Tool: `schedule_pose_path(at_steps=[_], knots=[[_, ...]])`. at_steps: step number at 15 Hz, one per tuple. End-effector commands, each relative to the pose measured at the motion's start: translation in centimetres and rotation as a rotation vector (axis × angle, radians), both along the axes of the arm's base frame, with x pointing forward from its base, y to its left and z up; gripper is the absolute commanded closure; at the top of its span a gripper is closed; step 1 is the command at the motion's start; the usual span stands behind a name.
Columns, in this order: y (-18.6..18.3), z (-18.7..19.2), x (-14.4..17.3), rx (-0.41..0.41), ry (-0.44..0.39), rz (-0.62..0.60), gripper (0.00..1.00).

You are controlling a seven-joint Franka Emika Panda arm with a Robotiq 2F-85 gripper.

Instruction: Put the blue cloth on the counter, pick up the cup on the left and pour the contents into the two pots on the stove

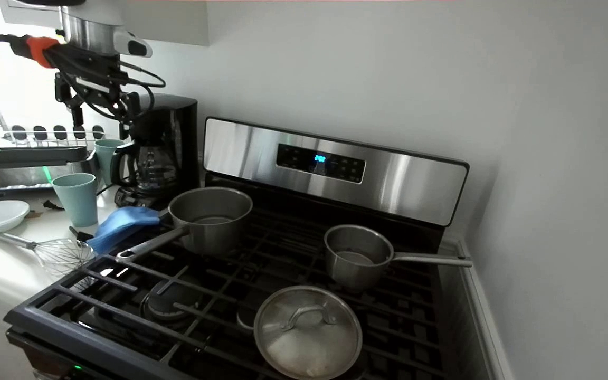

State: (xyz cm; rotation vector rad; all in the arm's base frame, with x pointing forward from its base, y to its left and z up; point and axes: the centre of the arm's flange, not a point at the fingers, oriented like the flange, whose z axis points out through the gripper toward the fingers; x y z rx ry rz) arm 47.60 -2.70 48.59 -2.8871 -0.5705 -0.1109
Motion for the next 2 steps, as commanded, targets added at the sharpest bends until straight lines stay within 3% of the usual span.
schedule_pose_path(at_steps=[1,2], knots=[[-0.35,0.69,-0.24,0.002,-0.014,-0.009,0.00],[-0.54,1.17,-0.42,0.003,-0.024,-0.013,0.00]])
